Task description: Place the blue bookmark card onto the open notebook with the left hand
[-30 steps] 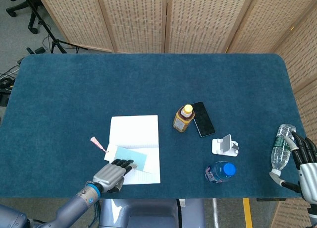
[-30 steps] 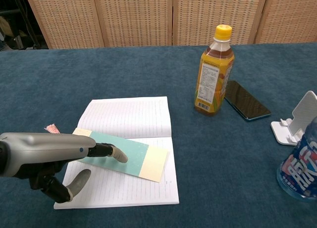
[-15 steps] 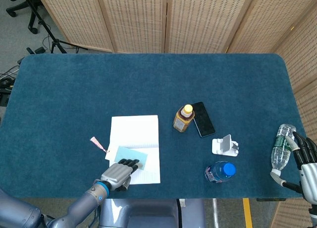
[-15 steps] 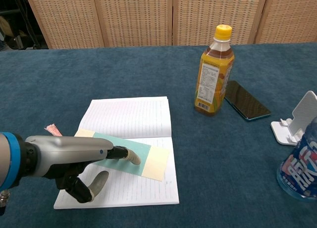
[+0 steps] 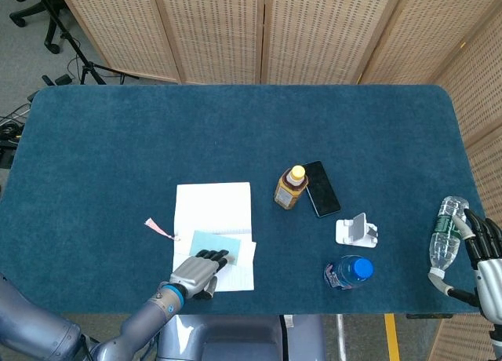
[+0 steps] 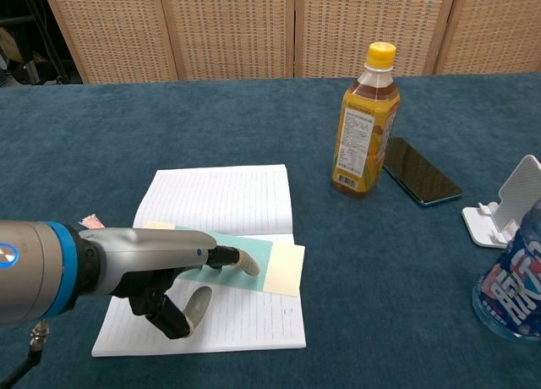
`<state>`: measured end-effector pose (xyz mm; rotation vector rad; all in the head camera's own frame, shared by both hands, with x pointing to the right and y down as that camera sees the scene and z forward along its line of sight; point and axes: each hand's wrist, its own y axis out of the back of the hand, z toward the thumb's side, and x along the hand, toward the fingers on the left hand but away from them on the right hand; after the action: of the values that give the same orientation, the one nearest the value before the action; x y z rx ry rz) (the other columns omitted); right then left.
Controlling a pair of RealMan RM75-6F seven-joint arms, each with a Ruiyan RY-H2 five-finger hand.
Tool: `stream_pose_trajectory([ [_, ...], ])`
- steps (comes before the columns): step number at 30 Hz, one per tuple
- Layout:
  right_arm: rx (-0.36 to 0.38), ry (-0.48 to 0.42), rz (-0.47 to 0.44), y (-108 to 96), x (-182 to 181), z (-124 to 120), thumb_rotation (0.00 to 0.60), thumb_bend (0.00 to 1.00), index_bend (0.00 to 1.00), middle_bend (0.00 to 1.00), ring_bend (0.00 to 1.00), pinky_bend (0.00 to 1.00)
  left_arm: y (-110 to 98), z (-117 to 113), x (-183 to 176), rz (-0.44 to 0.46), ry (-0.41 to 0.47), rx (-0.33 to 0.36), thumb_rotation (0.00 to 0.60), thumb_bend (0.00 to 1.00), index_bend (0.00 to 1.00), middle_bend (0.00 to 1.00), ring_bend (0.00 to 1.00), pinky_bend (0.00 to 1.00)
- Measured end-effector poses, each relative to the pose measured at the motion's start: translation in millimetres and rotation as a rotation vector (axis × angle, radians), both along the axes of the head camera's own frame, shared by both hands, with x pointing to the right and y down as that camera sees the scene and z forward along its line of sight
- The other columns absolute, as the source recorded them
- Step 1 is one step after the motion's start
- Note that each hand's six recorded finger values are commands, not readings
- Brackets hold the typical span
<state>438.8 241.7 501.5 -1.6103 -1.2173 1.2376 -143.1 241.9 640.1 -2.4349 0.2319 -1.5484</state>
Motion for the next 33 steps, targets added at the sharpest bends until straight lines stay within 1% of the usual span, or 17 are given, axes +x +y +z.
stream_pose_trajectory([
  [7,0.003,-0.005,0.001,-0.1,0.4,-1.0,0.6,0.0,0.0,0.0,0.0,0.0,-0.2,-2.2,6.2,-0.048,0.019,-0.008,0.6,0.81,0.0,0.0,0.0,0.07],
  [16,0.005,-0.003,0.003,-0.1,1.3,-1.2,0.6,0.0,0.0,0.0,0.0,0.0,-2.4,-11.9,6.1,-0.054,0.046,0.0,0.6,0.81,0.0,0.0,0.0,0.07],
  [23,0.003,-0.003,-0.004,0.7,-0.6,-0.9,0.6,0.0,0.0,0.0,0.0,0.0,-9.0,-20.6,1.8,-0.042,0.065,0.049,0.6,0.81,0.0,0.0,0.0,0.07],
  [28,0.011,-0.002,-0.004,1.5,-0.8,-3.1,0.6,0.0,0.0,0.0,0.0,0.0,-14.0,-18.9,-5.8,-0.041,0.045,0.064,0.6,0.81,0.0,0.0,0.0,0.07],
  [33,0.015,-0.001,-0.005,2.2,-0.3,-4.3,0.6,0.0,0.0,0.0,0.0,0.0,-23.6,-12.2,-20.8,-0.04,-0.004,0.078,0.6,0.81,0.0,0.0,0.0,0.07],
])
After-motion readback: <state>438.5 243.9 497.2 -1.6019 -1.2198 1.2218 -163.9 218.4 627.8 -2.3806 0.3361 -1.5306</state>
